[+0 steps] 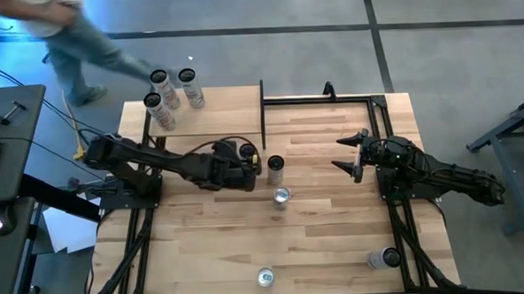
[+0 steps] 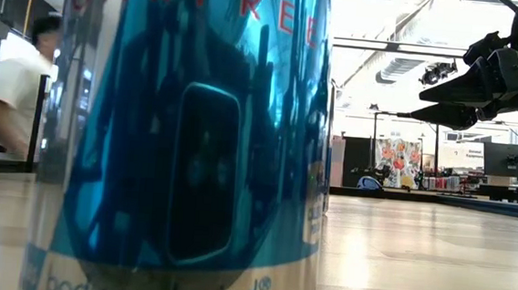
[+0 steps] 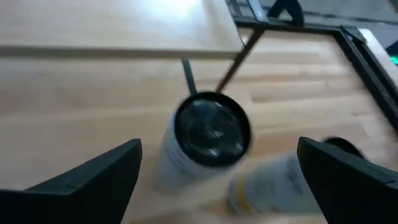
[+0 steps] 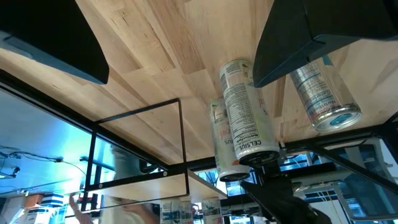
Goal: Place canned beverage on shelf
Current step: Put the bottom white yellow soda can on the shelf
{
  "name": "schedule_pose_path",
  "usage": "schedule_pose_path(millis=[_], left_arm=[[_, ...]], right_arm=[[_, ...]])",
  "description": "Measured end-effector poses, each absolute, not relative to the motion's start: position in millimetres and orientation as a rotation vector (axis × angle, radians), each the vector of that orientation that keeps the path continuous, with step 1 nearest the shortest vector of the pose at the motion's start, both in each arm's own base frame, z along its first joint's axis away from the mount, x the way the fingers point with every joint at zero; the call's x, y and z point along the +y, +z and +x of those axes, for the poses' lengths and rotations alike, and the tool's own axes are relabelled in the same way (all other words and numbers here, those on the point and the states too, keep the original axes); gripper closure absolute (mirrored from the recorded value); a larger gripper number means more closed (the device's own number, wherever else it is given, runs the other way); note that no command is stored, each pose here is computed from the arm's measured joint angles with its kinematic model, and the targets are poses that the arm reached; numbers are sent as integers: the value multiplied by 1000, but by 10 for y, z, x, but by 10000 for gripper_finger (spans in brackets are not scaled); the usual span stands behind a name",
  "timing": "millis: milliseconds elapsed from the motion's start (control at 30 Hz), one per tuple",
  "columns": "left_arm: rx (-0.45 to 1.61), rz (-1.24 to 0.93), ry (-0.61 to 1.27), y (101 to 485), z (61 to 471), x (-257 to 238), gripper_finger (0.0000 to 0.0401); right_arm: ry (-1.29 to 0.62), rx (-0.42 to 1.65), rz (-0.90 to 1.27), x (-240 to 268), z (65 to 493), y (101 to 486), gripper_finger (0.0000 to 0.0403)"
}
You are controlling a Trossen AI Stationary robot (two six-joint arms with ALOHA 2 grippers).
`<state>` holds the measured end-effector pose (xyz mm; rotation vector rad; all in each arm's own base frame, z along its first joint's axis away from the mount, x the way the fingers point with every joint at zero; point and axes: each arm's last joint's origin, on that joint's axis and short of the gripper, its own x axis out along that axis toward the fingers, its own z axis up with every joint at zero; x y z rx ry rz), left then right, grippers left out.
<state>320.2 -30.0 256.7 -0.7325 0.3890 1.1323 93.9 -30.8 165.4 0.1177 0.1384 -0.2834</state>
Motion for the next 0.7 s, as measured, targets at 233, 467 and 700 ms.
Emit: schedule_pose_path(millis=[233,467,700], left_arm=[[528,-894,1063,2923,3177,-227,1],[672,-1072,1036,3127,3227,36,1],[801,-1265,1071,3068,3347,265,1]], right_arm=[[-283,138,118,-308,939,1654,16],[-283,138,118,-308,939,1654,16],[-283,138,118,-308,939,1654,16]])
